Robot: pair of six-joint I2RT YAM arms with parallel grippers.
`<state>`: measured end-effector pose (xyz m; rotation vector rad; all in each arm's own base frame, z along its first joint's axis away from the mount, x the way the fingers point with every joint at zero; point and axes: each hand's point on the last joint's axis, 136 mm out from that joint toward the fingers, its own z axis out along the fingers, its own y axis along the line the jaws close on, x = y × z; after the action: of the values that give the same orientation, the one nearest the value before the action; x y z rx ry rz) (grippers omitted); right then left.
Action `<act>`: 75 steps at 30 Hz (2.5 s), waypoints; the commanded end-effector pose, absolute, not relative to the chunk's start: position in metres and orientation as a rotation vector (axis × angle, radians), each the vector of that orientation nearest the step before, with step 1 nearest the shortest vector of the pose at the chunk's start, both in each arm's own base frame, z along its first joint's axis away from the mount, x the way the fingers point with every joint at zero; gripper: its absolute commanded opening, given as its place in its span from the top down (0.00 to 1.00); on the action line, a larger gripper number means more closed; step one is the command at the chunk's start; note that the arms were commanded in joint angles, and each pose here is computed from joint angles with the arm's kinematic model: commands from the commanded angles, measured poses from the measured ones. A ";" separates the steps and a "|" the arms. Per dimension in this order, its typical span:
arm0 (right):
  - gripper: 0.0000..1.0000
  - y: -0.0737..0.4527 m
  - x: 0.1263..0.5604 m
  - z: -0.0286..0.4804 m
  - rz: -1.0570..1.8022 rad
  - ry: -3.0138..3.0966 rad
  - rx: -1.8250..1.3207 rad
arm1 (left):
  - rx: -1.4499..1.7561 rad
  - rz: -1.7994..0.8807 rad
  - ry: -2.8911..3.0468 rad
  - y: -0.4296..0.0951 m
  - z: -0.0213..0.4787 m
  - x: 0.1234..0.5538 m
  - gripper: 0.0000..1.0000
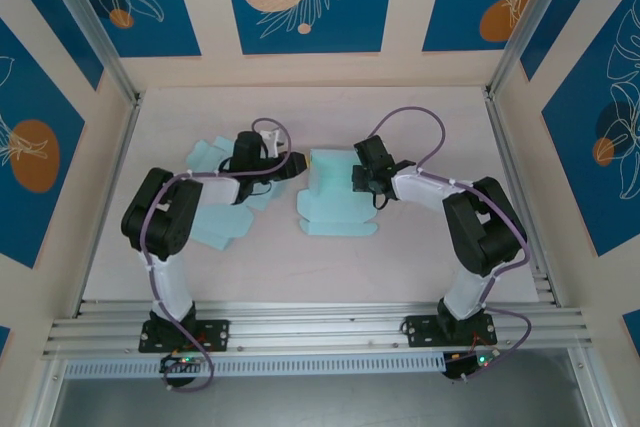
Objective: Fold the paper box
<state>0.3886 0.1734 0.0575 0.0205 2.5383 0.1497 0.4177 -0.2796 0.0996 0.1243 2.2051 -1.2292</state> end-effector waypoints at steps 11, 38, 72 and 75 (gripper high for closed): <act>0.87 0.189 0.402 0.075 0.215 2.489 0.032 | 0.531 -1.046 2.250 -0.279 0.099 0.383 0.64; 0.87 0.211 0.396 0.077 0.303 2.476 -0.093 | 0.461 -0.572 2.158 -0.266 0.097 0.447 0.55; 0.88 0.222 0.391 0.077 0.360 2.489 -0.158 | 0.599 -0.559 2.044 -0.275 0.111 0.472 0.67; 0.88 0.218 0.390 0.076 0.324 2.507 -0.128 | 0.549 -0.491 2.060 -0.266 0.106 0.475 0.80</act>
<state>0.3965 0.2082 0.0740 -0.0915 2.4820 0.3067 0.4662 -0.2698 0.1065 0.5911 2.0728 -0.5320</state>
